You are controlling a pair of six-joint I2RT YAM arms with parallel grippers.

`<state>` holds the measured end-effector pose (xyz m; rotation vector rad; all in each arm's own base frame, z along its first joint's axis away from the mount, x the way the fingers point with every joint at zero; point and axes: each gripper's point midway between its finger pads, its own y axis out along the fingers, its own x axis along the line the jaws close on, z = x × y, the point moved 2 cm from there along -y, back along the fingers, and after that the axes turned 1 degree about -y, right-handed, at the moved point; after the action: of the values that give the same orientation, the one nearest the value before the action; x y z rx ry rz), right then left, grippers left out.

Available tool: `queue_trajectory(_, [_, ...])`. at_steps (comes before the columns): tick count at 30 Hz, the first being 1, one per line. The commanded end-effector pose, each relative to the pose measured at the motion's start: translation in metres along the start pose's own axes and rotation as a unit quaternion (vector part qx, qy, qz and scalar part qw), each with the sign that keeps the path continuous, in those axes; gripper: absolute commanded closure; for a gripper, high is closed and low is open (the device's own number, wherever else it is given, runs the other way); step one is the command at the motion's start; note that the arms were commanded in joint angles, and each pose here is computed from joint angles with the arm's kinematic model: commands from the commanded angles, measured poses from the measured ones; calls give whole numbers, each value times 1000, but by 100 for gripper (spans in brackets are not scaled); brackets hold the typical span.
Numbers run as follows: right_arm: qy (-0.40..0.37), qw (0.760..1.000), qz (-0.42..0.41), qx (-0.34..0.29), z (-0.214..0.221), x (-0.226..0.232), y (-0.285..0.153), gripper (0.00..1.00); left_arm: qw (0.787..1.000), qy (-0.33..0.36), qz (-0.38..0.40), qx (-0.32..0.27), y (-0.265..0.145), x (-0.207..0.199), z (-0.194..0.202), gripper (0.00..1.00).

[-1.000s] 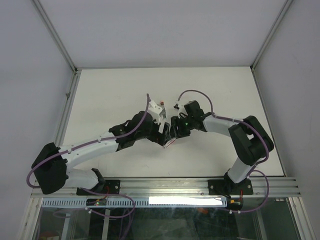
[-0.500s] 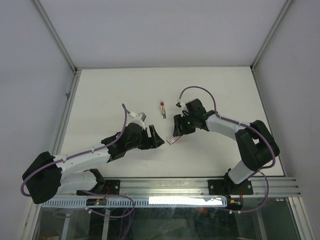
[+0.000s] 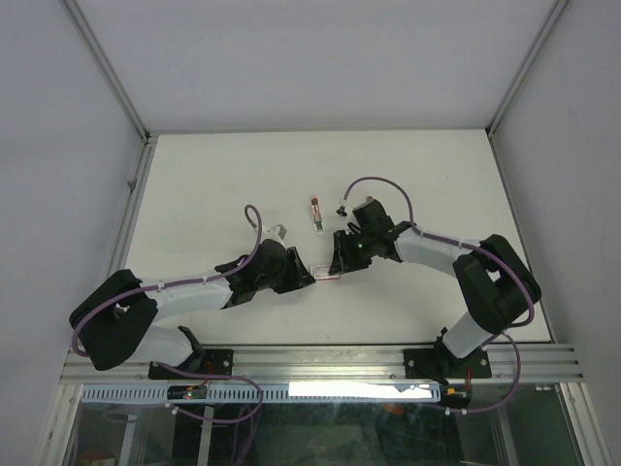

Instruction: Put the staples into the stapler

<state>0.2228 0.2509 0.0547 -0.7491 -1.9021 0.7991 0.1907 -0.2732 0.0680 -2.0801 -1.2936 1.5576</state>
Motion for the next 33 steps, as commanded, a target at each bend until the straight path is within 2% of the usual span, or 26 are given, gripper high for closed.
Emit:
queue_trajectory(1, [-7, 999, -13, -49, -20, 15, -16, 60, 999, -12, -5, -37, 9, -7, -20, 59])
queue_trajectory(3, [-11, 998, -7, -59, -23, 16, -22, 60, 999, -13, -16, -44, 11, -2, -22, 63])
queue_trajectory(13, [-9, 997, 6, -78, -27, 15, -30, 58, 996, 11, -29, -86, 16, -6, -48, 69])
queue_trajectory(24, [10, 995, 5, -98, -28, 14, -34, 57, 996, 29, -37, -72, 30, -4, -51, 79])
queue_trajectory(33, [16, 995, 8, -94, -27, 11, -31, 58, 997, 30, -36, -65, 35, -1, -49, 79])
